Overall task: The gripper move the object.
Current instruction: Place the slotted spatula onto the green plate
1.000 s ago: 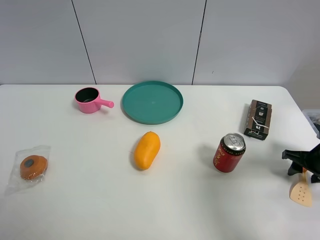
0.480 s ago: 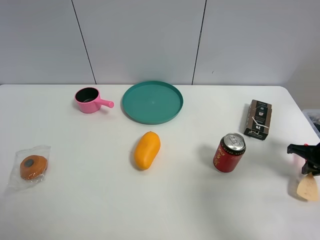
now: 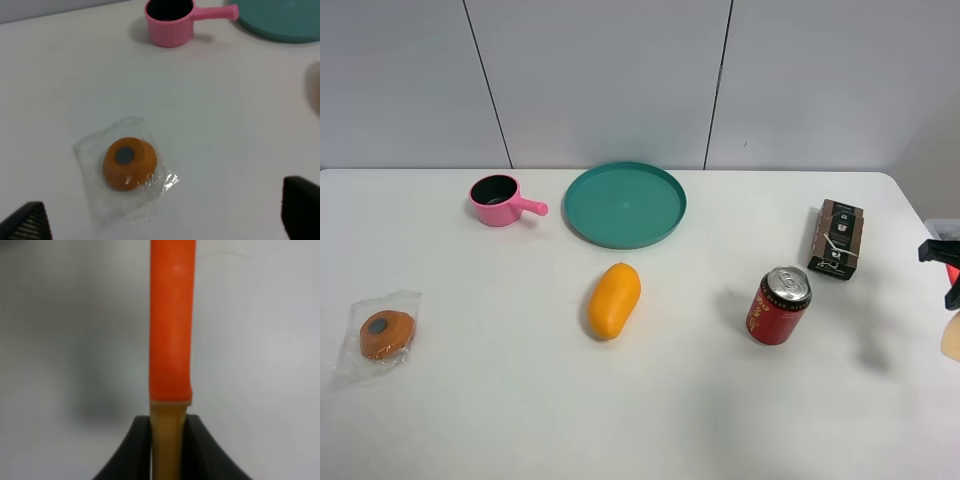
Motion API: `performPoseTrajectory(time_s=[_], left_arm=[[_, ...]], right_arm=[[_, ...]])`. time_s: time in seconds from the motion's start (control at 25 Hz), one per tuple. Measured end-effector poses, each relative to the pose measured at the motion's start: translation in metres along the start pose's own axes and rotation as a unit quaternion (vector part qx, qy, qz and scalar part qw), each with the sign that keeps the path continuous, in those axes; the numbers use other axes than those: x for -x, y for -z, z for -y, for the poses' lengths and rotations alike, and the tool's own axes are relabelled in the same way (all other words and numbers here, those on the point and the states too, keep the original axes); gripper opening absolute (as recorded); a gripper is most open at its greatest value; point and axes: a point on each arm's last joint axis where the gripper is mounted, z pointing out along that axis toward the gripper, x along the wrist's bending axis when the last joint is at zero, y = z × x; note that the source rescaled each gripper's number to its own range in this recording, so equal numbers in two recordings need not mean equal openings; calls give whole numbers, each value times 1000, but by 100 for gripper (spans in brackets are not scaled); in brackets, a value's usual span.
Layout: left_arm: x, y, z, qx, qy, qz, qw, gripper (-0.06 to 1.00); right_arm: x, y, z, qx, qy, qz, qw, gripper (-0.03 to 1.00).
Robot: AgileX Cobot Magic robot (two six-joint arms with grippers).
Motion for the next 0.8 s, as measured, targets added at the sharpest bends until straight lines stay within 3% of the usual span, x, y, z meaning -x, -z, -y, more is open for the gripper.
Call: performPoseTrajectory(time_s=[0.16,0.36,0.56,0.8], left_arm=[[0,0,0,0,0,0,1000,100],[0,0,0,0,0,0,1000,100],[0,0,0,0,0,0,1000,100],[0,0,0,0,0,0,1000,100]], right_arm=[[-43,23,-17,8,109,-25,994,0],[-92,70,-37,48,197,-48,978,0],[-147,119,-51,119,274,-78,951,0],[-215,116,-70,124,340,-105,926,0]])
